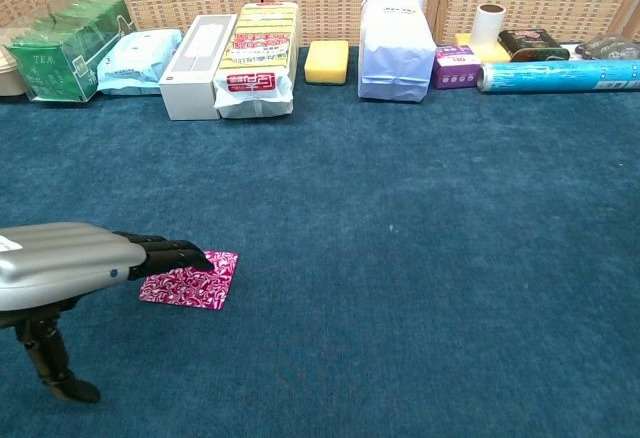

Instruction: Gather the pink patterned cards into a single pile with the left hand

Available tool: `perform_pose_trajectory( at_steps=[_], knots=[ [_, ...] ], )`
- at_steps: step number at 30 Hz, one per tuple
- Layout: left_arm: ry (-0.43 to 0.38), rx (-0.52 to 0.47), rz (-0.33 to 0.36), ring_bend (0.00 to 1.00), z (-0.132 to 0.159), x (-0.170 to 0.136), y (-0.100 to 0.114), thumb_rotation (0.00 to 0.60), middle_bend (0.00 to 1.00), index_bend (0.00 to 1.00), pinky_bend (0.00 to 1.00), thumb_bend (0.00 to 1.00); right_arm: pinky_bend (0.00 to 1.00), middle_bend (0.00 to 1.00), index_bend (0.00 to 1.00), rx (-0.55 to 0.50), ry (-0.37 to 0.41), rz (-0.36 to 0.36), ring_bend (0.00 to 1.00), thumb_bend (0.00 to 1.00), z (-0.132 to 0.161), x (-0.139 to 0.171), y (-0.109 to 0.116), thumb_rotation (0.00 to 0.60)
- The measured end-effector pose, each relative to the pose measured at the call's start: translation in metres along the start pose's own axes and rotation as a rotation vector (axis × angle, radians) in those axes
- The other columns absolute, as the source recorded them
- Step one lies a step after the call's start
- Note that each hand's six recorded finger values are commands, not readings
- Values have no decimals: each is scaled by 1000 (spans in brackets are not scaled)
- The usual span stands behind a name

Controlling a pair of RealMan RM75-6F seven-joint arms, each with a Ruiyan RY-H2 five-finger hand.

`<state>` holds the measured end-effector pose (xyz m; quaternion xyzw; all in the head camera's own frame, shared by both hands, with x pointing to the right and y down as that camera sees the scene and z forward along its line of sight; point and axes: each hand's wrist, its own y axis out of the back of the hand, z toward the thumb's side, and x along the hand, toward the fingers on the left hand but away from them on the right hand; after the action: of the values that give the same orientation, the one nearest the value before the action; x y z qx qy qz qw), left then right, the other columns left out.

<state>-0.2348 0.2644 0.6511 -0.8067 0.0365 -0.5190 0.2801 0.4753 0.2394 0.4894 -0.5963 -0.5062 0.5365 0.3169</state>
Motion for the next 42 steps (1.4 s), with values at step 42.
perform_pose_trajectory(
  at_steps=[42],
  knots=[
    [182,-78,-57,0,-46,10,-2,600,0,0,73,61,0,0,39,-18,-15,-10,0,0,-6,0,6,600]
  ],
)
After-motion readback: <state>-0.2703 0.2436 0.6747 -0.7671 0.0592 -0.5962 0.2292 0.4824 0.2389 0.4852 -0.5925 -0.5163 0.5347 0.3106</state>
